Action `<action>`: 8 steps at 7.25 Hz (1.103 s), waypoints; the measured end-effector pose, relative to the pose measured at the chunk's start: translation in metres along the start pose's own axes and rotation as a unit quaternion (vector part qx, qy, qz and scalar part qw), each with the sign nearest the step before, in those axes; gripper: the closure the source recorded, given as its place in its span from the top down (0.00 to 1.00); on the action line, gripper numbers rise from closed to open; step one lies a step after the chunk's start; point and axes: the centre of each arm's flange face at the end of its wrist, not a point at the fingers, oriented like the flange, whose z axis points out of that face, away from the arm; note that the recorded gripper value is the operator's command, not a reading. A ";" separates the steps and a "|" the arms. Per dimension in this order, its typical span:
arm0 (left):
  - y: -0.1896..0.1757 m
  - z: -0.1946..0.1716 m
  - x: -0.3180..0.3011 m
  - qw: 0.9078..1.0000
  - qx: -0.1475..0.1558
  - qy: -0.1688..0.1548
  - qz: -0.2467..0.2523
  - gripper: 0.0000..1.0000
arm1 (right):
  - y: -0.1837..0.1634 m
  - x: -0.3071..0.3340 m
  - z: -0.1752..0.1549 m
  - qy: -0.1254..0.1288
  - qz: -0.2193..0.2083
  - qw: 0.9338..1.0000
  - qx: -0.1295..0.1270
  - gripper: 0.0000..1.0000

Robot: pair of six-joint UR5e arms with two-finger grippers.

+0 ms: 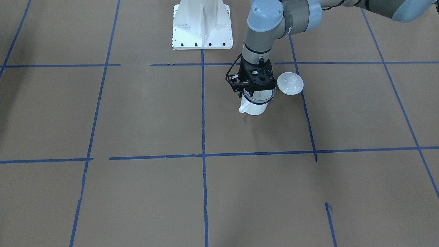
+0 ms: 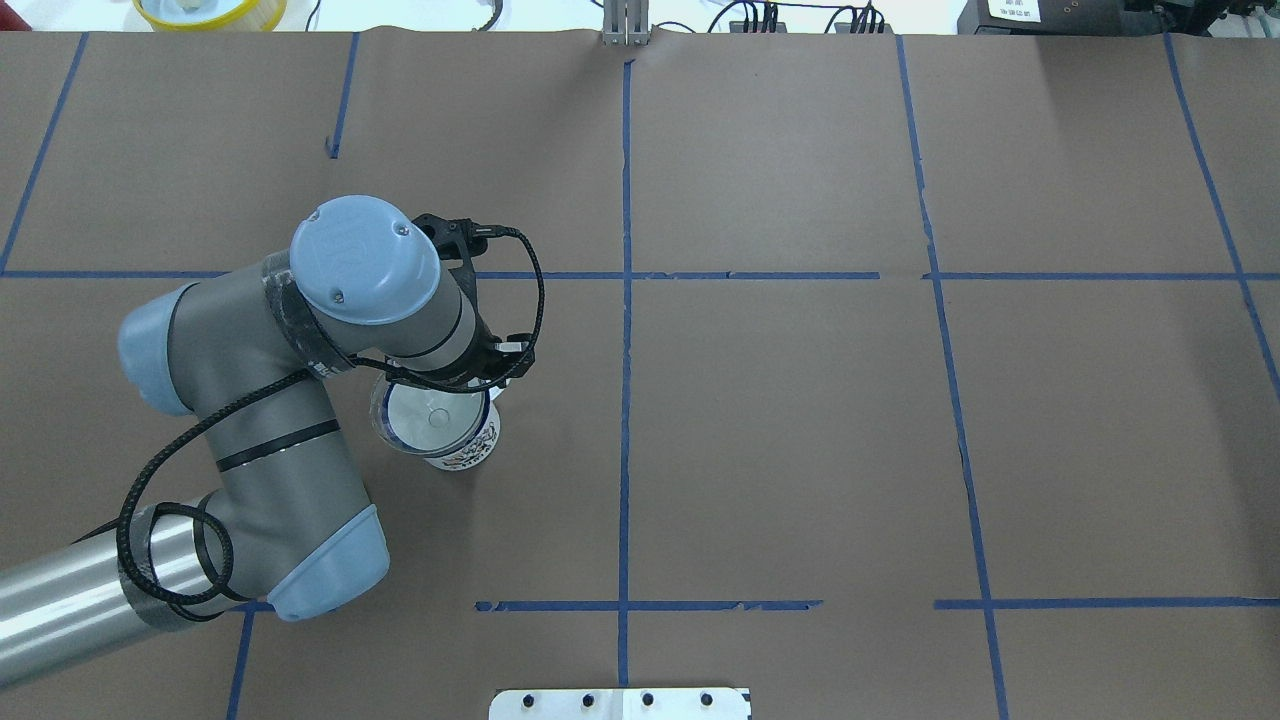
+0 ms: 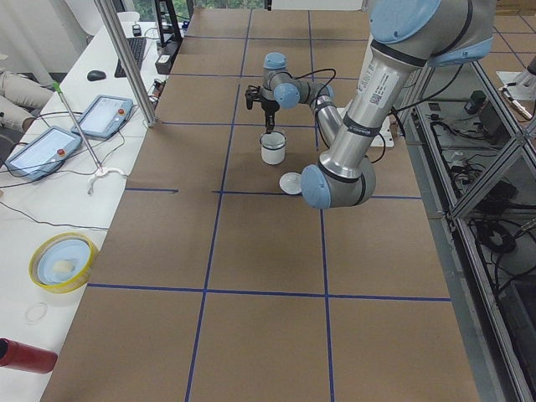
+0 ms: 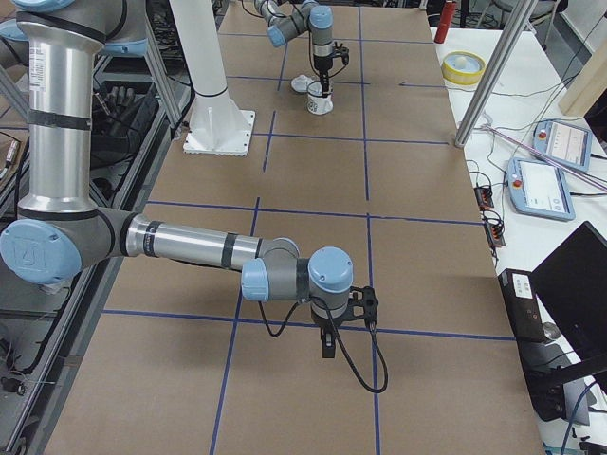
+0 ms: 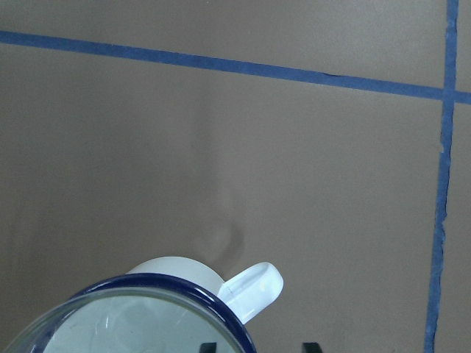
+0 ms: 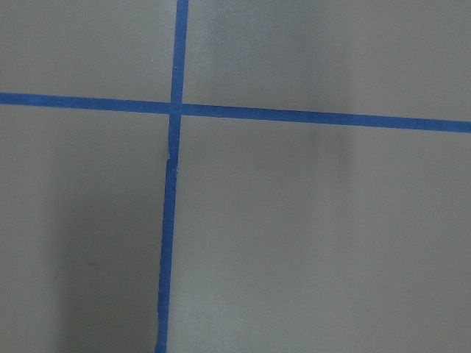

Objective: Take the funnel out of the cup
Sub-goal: 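Move the left gripper down onto the glass funnel in the mug, then lift the glass funnel out of the mug with the left gripper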

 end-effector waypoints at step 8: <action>-0.003 -0.132 -0.008 0.999 0.033 0.019 -0.035 0.00 | 0.000 0.000 0.000 0.000 0.000 1.000 0.000 1.00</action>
